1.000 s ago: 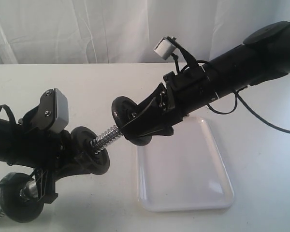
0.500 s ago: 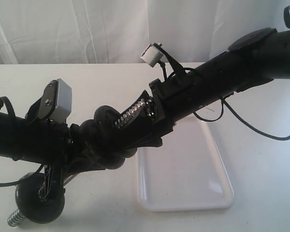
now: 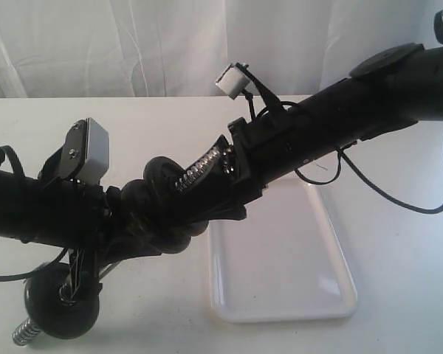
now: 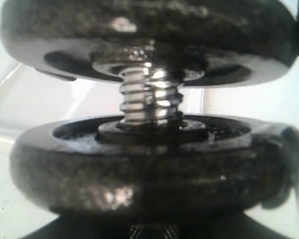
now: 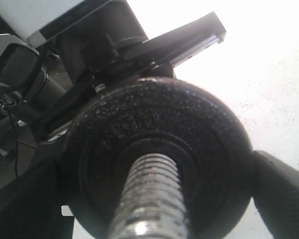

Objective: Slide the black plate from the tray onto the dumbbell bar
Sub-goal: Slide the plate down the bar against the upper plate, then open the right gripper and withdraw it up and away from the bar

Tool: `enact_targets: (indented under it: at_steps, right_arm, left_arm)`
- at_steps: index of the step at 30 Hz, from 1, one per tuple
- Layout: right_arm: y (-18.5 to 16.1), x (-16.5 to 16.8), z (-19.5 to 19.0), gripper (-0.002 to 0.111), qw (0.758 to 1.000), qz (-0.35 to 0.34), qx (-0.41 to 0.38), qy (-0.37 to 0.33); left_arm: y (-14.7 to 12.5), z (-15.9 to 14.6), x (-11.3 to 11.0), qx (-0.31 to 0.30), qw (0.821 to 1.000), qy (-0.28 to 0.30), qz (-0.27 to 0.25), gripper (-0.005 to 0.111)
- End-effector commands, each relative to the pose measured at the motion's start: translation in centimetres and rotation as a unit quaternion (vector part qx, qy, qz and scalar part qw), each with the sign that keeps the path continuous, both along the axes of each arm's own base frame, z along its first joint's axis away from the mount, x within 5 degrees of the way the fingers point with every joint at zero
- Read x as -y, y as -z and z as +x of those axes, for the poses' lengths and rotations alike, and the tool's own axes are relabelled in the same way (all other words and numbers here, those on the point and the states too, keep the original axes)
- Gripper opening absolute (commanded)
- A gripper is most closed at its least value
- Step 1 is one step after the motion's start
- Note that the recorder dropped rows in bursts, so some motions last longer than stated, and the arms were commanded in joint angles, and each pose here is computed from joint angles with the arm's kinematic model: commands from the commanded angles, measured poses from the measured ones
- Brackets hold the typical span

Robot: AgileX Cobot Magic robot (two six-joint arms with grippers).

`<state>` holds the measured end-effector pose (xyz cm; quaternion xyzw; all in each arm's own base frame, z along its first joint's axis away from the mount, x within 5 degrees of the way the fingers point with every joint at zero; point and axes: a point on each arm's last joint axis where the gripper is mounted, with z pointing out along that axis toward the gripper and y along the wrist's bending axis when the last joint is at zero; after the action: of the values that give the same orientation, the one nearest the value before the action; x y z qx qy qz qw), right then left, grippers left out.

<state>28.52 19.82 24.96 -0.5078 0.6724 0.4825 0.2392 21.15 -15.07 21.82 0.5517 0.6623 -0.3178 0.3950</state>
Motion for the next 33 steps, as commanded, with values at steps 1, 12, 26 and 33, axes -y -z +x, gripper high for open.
enact_targets:
  at_steps: [1,12,26,33]
  right_arm:
    - [-1.58,0.01,0.45,0.047,0.998,0.053,-0.005,0.028]
    - [-1.48,0.05,0.41,0.087,0.998,0.043,-0.035,0.038]
    - [-1.47,0.06,0.41,0.087,0.998,0.042,-0.018,0.03]
    - [-2.01,-0.02,0.67,0.097,0.999,0.044,-0.005,0.028]
  left_arm:
    - [-3.48,-0.7,0.97,0.04,0.992,0.044,-0.114,0.0]
    - [-3.45,-0.7,0.96,0.04,0.992,0.044,-0.113,0.0]
    - [-3.45,-0.7,0.96,0.04,0.992,0.044,-0.113,0.0]
    - [-3.45,-0.7,0.96,0.039,0.992,0.043,-0.113,0.0]
